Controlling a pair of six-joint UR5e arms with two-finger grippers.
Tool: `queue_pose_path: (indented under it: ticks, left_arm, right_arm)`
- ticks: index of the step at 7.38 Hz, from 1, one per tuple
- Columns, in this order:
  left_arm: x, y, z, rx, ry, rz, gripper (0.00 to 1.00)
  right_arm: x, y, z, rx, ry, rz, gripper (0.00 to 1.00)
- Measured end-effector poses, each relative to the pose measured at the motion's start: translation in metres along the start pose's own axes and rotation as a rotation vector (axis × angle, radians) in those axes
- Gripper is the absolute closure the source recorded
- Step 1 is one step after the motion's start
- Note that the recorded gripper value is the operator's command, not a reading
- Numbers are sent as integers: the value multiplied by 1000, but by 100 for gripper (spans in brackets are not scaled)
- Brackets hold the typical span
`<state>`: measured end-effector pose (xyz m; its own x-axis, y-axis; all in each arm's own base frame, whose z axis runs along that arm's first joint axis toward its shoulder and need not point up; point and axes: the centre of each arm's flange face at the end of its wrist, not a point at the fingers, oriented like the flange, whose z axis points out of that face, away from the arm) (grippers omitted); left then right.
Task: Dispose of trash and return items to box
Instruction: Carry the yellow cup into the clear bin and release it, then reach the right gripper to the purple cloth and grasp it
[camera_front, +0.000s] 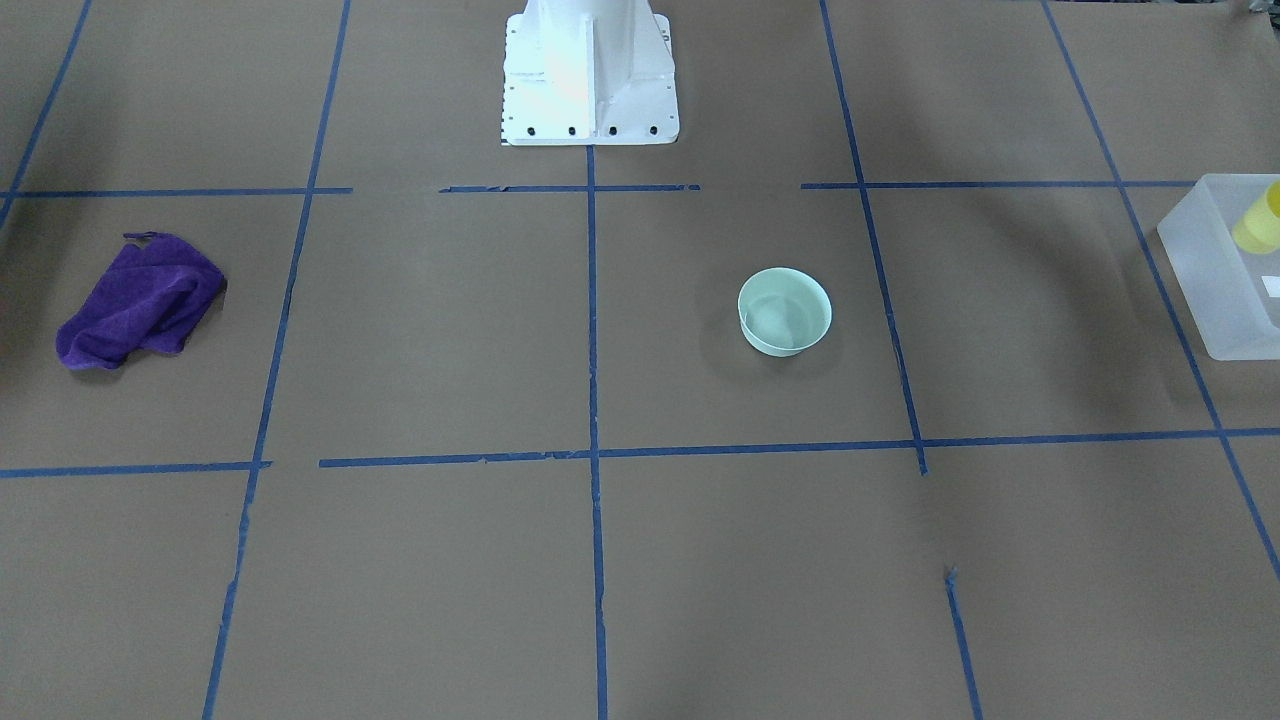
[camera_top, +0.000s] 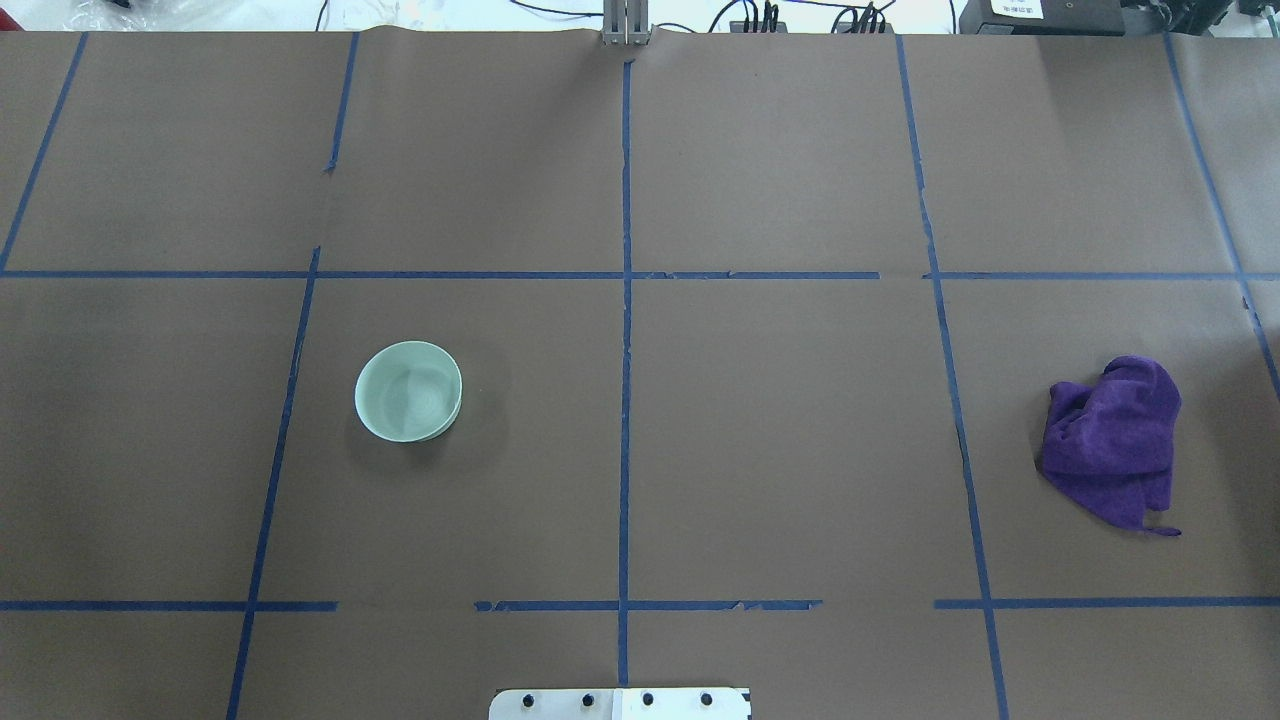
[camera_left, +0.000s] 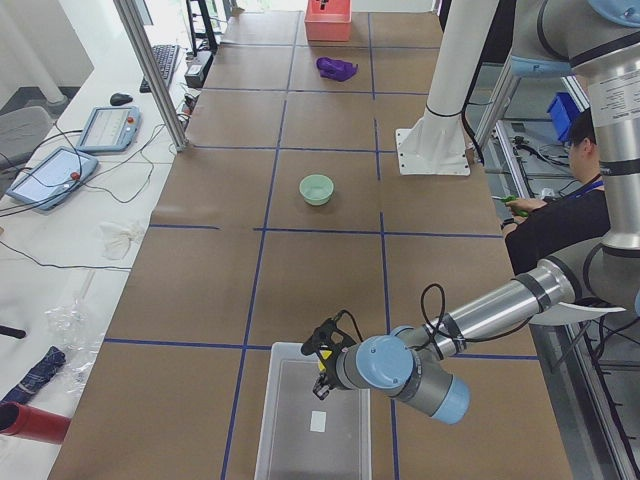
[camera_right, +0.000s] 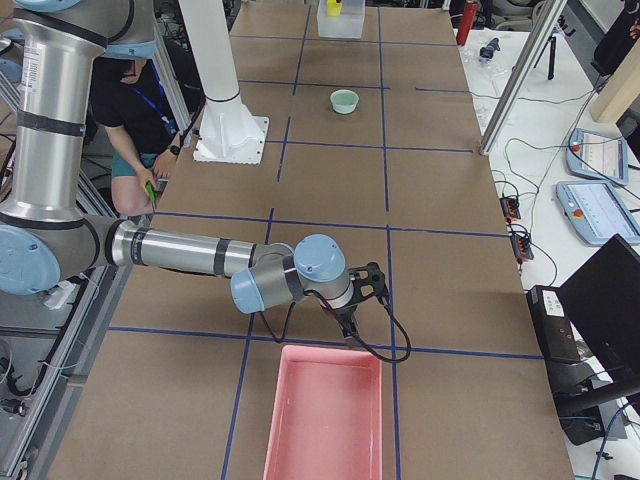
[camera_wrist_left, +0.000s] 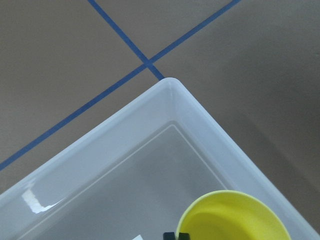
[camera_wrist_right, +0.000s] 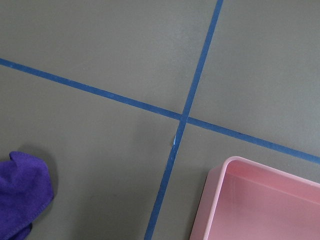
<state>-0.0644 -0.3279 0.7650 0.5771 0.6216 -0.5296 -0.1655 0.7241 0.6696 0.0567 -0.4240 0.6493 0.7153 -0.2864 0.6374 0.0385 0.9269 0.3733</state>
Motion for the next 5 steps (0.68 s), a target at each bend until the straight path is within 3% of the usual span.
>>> queue_pose_path:
  ticks: [2,3,4,5]
  left_arm:
    - [5,9,18,-40,44,-11,45]
    - [5,15,22,-52,52,-17,11]
    - [6,17,24,-52,53,-13,0]
    - [7,15,23,-42,49,1,0]
  right_arm:
    - [0,-1,0,1,1,-1,0]
    - [0,-1,0,1,1,-1,0]
    - [0,-1,-1,2,0,-1,0]
    - [-1,-2,-1,3,0,-2,0]
